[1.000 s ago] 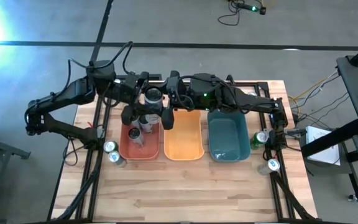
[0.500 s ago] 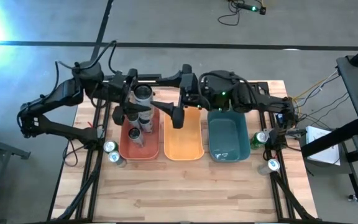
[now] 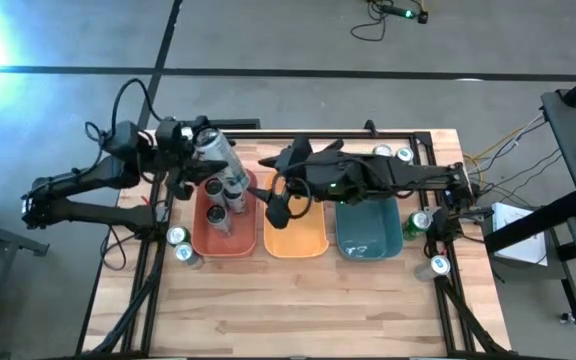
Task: Sort soda cans
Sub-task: Put the white soda can into the orange bin
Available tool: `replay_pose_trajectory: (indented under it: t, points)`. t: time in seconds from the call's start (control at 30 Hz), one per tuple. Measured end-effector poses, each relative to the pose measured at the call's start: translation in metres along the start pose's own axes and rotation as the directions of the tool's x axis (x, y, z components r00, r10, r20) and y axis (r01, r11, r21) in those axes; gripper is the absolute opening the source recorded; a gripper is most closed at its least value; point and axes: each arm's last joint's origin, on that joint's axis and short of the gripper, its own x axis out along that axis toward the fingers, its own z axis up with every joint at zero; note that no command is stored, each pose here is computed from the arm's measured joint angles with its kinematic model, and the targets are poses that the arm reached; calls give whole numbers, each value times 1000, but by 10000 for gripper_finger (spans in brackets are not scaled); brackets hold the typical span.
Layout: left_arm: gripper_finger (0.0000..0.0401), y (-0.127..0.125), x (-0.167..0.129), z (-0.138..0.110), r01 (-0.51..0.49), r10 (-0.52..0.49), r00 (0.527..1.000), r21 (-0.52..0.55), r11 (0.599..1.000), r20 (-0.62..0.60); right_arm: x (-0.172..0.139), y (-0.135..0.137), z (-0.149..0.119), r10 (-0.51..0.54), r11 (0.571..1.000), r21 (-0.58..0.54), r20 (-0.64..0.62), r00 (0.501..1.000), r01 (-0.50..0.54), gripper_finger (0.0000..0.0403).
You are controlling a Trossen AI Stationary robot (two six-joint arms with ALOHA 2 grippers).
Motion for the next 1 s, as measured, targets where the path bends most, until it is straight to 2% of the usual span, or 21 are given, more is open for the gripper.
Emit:
replay_pose_trajectory:
  t: [0.17,0.37,0.47,0.67,0.87,1.0]
  points:
    - [228,3,14,-10,35,-36,999,-21,999,-6,10,0,-10,70,996,51,-38,997,-68,320]
    - [228,5,32,-16,75,-74,997,-31,997,24,14,-8,-10,60,995,82,-46,997,-56,331]
    - [228,6,38,-18,69,-68,997,-45,997,25,14,-10,-10,65,995,84,-47,997,-61,315]
    - [231,9,42,-21,60,-58,998,-55,997,31,14,-10,-10,101,990,108,-59,993,-94,248]
    - [259,9,42,-21,57,-55,998,-63,996,26,13,-11,-11,123,987,115,-77,990,-113,245]
    - [263,9,41,-21,51,-50,999,-79,996,7,13,-11,-11,137,984,128,-85,987,-125,267]
